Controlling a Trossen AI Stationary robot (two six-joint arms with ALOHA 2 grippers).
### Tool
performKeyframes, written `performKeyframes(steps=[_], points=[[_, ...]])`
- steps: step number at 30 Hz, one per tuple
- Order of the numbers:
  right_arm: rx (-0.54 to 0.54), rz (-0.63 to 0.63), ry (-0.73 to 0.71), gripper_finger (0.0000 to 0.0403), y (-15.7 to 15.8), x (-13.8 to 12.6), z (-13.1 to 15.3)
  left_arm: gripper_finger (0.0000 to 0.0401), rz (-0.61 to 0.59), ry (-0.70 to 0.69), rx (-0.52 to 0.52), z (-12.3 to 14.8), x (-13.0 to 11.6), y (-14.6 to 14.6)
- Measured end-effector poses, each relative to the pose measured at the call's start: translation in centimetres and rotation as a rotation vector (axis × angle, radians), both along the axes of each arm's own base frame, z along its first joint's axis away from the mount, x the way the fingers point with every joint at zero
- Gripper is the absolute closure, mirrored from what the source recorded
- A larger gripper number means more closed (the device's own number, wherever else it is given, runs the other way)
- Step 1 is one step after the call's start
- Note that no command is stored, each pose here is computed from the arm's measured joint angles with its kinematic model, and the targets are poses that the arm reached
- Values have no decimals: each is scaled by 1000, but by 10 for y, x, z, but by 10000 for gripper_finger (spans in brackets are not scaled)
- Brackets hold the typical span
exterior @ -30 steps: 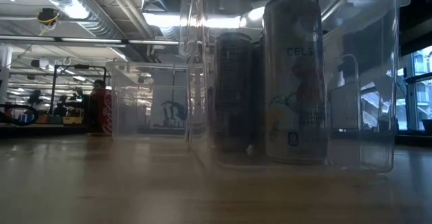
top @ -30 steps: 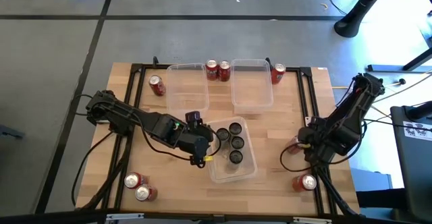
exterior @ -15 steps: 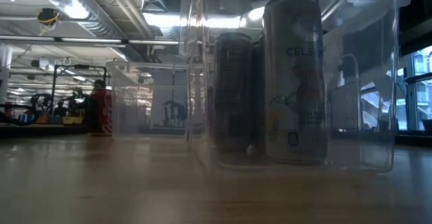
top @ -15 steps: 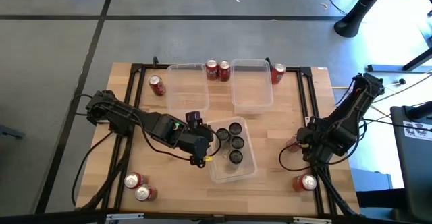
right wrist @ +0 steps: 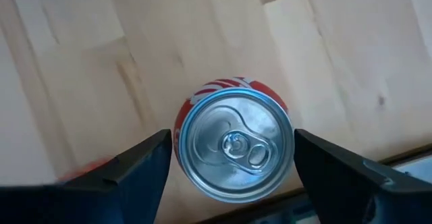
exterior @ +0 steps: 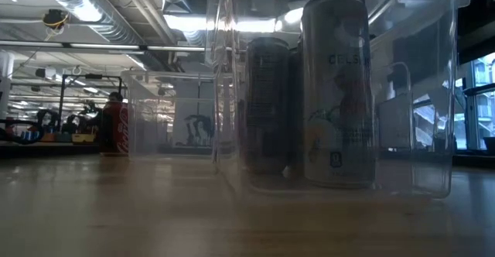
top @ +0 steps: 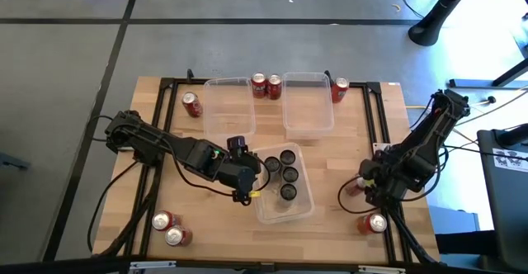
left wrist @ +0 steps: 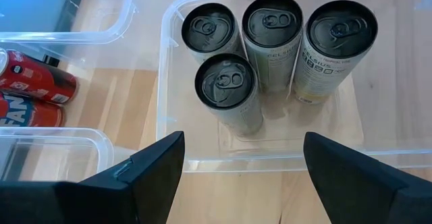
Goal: Sort soda cans
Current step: Put the red/white soda can into the right transparent bin
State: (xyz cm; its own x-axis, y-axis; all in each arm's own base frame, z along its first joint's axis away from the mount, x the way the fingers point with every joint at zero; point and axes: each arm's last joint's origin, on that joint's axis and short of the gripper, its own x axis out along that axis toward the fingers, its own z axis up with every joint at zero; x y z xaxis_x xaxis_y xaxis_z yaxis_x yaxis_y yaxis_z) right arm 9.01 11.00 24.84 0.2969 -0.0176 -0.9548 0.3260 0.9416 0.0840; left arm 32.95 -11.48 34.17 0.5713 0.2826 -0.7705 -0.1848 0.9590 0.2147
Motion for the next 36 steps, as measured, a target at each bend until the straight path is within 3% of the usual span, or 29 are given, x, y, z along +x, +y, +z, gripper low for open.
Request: performKeyframes(steps=[14,19,29,36], points=[[35,-16,-15,100,3,2,0,109,-4,2,3,0,0,0],[1,-28,-40,99,2,3,0,109,0,1,1,0,0,1],[-14,-22,-3,9,0,0,0,109,1,1,1,0,0,1],[-10,-22,-18,30,1,1,0,109,1,1,1,0,0,1]])
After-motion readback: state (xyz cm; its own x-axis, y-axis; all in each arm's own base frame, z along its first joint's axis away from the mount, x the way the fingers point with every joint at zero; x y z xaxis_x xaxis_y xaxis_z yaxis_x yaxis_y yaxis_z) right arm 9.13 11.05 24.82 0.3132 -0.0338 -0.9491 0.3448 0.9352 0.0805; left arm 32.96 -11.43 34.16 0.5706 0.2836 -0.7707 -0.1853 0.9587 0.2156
